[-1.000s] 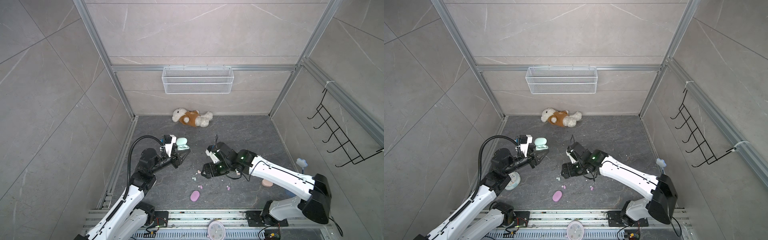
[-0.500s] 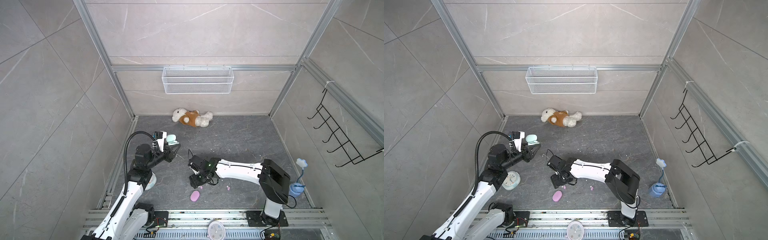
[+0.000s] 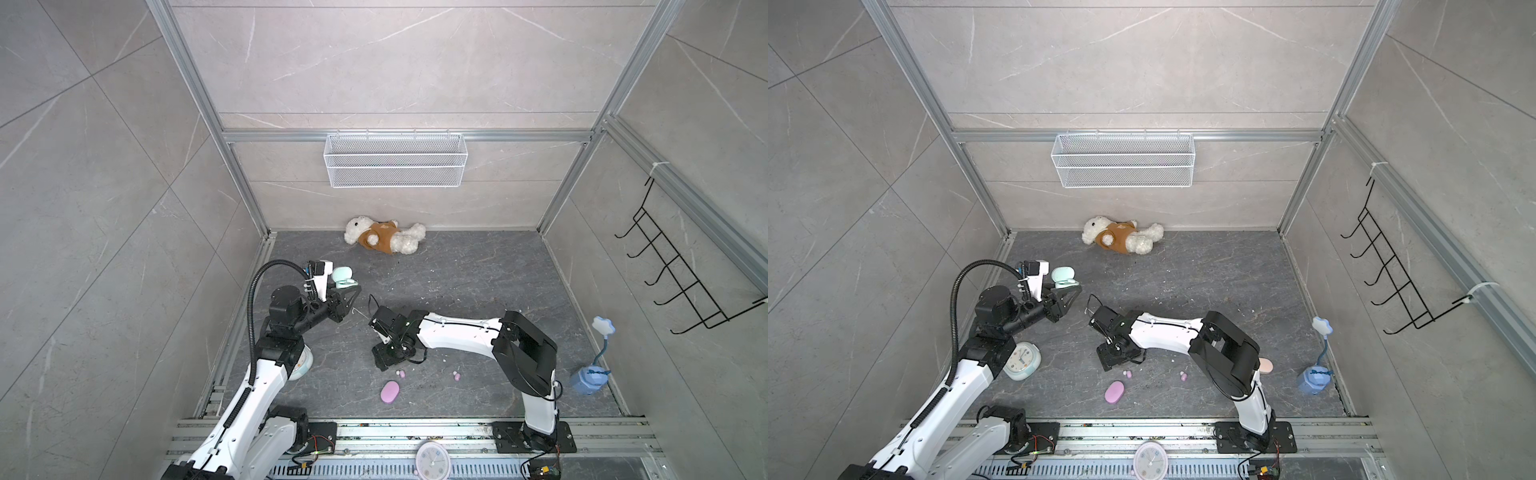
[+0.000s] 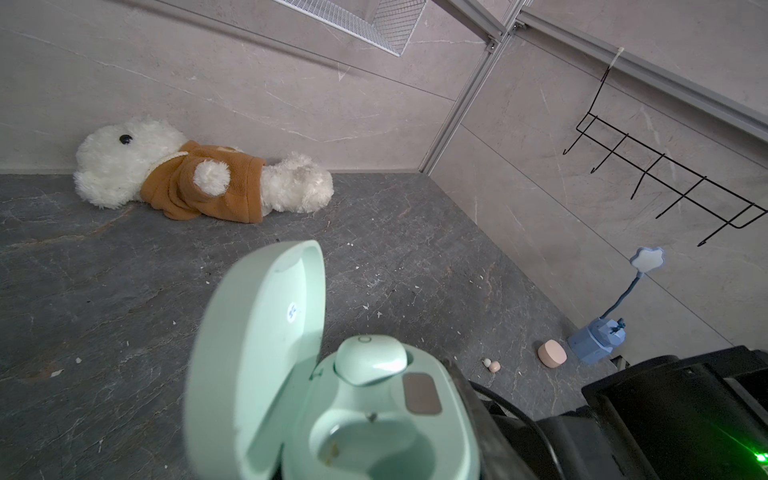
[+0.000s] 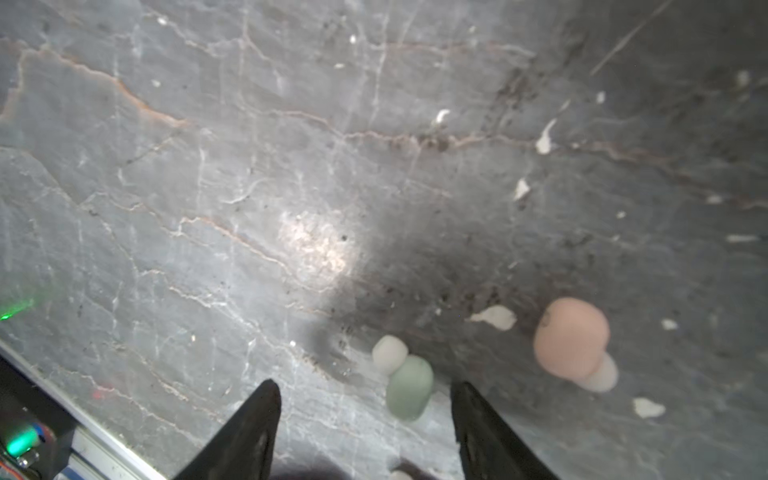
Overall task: Insert the wireless bluetooth earbuds into the charging case
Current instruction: 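Open the right gripper and move it back toward the scattered earbuds, then lower the right gripper over the second mint-green earbud on the table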
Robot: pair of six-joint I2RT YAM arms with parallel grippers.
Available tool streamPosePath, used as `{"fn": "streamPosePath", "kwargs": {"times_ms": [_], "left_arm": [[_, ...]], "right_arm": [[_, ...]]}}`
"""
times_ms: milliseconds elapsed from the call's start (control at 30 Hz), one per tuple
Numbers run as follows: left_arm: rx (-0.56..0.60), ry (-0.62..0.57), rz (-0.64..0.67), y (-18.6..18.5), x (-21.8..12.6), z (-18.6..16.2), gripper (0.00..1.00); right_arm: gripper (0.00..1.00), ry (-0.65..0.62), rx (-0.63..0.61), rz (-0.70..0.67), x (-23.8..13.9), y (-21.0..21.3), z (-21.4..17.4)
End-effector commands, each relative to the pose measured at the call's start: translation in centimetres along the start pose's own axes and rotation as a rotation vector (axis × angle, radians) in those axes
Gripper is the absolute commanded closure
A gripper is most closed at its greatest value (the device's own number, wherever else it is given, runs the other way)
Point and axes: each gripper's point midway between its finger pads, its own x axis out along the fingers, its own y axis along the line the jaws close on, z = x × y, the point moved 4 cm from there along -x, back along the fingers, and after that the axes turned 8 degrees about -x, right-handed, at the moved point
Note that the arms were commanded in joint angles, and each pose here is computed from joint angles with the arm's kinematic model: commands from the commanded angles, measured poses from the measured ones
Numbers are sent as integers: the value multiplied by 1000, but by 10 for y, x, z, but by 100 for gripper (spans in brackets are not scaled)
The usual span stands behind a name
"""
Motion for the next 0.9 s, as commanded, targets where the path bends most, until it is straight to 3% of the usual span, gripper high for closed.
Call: {"fn": "streamPosePath", "kwargs": {"times_ms": [0, 867], "left_arm": [[43, -49, -48, -12, -3, 19, 83], [40, -42, -71, -15, -2, 19, 83]], "right_arm": [[31, 3, -21, 18, 3, 2, 6], [31, 25, -128, 183, 11, 33, 27]]}}
